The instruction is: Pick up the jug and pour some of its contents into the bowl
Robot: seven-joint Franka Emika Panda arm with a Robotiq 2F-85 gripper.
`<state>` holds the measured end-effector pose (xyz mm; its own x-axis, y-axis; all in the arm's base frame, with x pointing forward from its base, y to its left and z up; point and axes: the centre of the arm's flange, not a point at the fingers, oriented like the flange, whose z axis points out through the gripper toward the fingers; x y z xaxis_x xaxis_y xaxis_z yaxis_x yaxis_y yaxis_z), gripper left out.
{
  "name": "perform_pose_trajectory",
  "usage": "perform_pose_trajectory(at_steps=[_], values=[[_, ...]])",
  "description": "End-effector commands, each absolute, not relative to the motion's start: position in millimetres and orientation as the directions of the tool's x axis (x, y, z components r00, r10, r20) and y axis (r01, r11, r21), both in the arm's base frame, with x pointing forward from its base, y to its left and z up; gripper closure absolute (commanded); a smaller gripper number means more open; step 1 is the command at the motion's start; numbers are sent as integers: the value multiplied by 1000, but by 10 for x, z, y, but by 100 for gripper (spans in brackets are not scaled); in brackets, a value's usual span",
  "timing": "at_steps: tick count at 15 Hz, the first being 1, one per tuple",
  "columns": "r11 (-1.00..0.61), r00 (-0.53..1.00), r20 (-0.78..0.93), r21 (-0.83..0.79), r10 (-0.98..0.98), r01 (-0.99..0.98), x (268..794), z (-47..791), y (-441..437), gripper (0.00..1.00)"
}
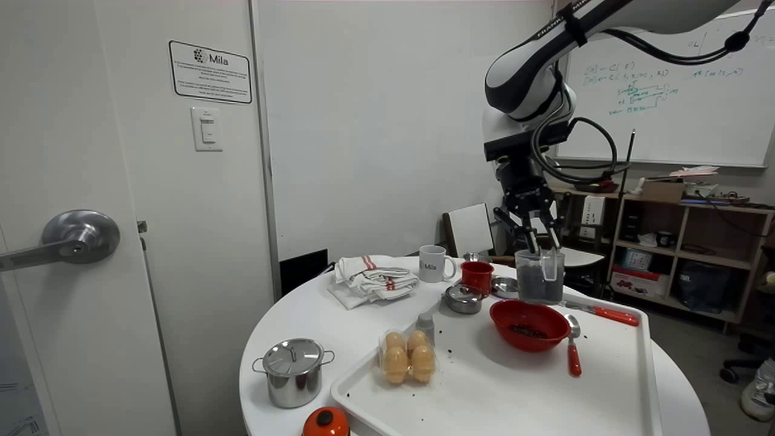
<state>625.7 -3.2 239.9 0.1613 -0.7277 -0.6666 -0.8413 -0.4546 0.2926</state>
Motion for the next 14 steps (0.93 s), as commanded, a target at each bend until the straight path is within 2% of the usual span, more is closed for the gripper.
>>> perform_pose_trajectory(at_steps=[1,6,14], values=[[-405,82,-721,287,-688,-868,6384,2397,-293,88],[-415,1,-791,320,-612,-851,6391,2310,-526,88],[-544,-79,-879,359,-469,-758,6355,2212,-556,88]])
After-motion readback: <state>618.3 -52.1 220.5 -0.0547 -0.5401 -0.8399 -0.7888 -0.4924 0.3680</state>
